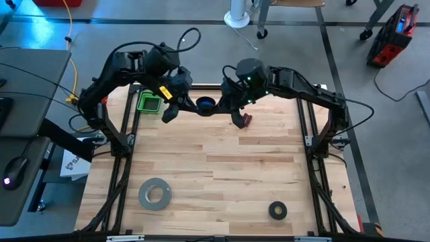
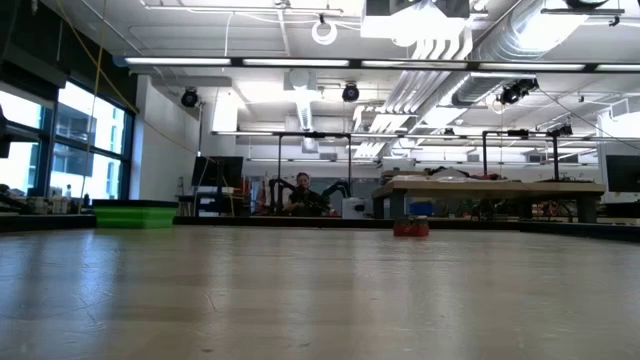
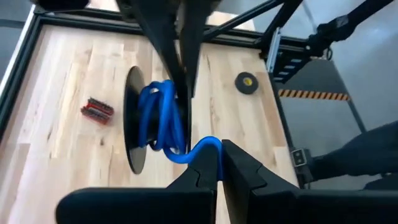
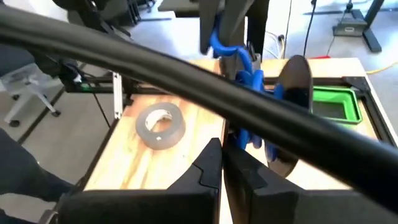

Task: Coil cords
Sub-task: Coil the blue wire onto a spool

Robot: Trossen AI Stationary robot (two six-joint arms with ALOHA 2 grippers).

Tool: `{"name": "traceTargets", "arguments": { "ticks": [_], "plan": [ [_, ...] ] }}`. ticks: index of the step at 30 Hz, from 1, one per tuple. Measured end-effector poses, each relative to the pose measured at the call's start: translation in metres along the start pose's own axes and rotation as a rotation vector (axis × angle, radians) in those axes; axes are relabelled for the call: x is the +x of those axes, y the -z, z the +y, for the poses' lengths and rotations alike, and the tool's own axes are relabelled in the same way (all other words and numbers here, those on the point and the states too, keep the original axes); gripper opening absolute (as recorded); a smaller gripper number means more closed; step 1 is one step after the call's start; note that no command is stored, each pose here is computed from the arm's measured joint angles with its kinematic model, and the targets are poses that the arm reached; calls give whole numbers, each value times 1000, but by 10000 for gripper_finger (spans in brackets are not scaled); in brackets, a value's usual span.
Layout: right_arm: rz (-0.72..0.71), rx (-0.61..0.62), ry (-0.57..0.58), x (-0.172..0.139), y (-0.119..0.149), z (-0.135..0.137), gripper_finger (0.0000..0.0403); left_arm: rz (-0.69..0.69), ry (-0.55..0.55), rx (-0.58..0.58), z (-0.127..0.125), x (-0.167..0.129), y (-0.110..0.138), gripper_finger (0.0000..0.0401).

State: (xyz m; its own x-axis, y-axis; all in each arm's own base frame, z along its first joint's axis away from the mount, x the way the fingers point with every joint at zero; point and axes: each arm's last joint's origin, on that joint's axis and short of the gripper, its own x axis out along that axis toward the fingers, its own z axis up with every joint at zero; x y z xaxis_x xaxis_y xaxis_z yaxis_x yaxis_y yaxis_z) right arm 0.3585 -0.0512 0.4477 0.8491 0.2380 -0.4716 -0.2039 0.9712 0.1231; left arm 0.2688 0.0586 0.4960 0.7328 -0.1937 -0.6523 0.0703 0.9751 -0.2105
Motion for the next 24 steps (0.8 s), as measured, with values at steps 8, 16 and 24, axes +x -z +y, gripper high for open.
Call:
{"name": "traceTargets", "arguments": {
  "ticks": [8,16,24],
  "plan": [
    [68,5,68,5,6,0,0,40,-41,18,7,8,1,7],
    [81,-12,64,7,8,-1,0,111,-85,-14,7,8,7,51],
    [193,-2,103,19,20,-7,0,154,-113,17,9,17,11,105]
  ]
}}
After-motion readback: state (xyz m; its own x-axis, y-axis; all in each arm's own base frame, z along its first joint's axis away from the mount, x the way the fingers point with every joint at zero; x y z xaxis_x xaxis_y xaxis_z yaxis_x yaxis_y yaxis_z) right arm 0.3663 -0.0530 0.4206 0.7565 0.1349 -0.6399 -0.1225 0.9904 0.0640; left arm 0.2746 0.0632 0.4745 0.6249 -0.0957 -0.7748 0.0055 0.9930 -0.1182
